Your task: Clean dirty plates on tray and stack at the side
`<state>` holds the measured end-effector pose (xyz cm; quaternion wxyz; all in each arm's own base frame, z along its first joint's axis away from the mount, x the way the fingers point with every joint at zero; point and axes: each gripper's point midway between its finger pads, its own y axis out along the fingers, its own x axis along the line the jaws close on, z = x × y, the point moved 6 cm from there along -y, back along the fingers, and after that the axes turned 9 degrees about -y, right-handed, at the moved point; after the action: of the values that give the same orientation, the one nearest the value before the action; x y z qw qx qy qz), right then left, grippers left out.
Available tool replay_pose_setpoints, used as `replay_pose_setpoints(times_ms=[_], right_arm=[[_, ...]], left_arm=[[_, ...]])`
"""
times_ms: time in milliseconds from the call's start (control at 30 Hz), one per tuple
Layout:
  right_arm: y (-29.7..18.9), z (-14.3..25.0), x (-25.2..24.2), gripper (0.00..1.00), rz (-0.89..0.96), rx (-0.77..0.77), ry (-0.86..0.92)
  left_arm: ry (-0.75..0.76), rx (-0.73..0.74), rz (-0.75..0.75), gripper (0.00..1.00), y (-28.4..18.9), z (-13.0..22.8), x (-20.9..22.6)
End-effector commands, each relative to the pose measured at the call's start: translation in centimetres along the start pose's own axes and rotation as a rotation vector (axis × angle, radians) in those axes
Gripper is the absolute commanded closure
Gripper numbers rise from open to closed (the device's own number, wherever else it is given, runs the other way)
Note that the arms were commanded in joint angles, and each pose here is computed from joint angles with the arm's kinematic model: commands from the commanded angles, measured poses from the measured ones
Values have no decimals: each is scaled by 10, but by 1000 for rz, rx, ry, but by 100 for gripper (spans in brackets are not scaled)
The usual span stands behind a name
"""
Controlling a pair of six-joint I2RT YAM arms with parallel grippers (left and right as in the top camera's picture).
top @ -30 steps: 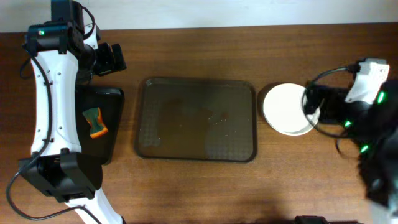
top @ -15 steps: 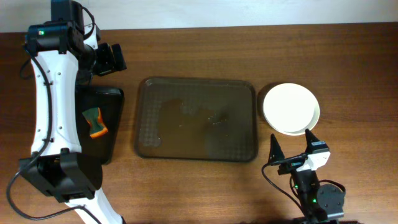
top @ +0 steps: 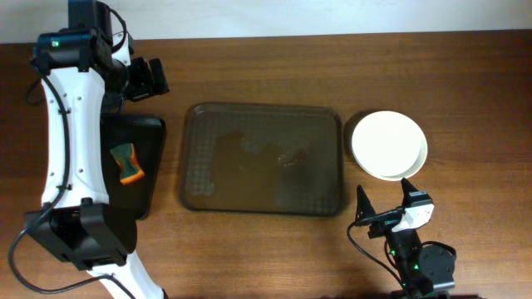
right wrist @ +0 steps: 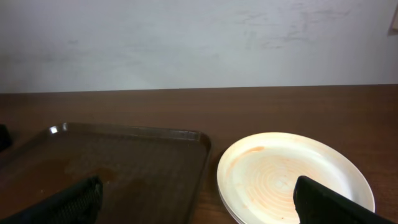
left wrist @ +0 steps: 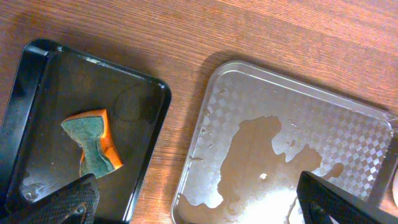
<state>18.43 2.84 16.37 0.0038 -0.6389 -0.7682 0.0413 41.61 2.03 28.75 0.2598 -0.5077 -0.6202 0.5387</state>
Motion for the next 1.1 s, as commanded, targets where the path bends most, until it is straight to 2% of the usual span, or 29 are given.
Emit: replay_pose_setpoints(times_ms=[0, 200, 267, 300, 367, 467, 567, 667, 800, 867, 933, 1000, 1067], right_arm=[[0, 2, 3, 2, -21, 2, 7], [0, 2, 3, 2, -21, 2, 7], [0, 2, 3, 2, -21, 2, 7], [0, 2, 3, 2, -21, 2, 7], [0, 2, 3, 2, -21, 2, 7], [0, 2, 3, 2, -21, 2, 7], [0, 2, 3, 2, -21, 2, 7], [0, 2, 3, 2, -21, 2, 7], [0, 2, 3, 2, -21, 2, 7], [0, 2, 3, 2, -21, 2, 7], [0, 2, 3, 2, -21, 2, 7], [0, 2, 3, 2, -21, 2, 7], [0, 2, 3, 2, -21, 2, 7]], left_arm=[[-8, 5, 10, 0, 1, 0, -2], [-9, 14, 3, 0, 1, 2, 0], [7, -104, 0, 0, -21, -7, -3], [77, -251, 45, 0, -55, -11, -12], [149, -405, 86, 0, -94, -9, -16], [320, -606, 97, 0, -131, 28, -7], [322, -672, 80, 0, -115, 70, 13], [300, -775, 37, 0, -74, 125, 47], [341, -1044, 71, 0, -26, 188, 78], [345, -1187, 100, 0, -12, 207, 86], [343, -1253, 116, 0, 1, 220, 93], [345, -1268, 116, 0, 16, 229, 98], [408, -1215, 62, 0, 27, 235, 102]])
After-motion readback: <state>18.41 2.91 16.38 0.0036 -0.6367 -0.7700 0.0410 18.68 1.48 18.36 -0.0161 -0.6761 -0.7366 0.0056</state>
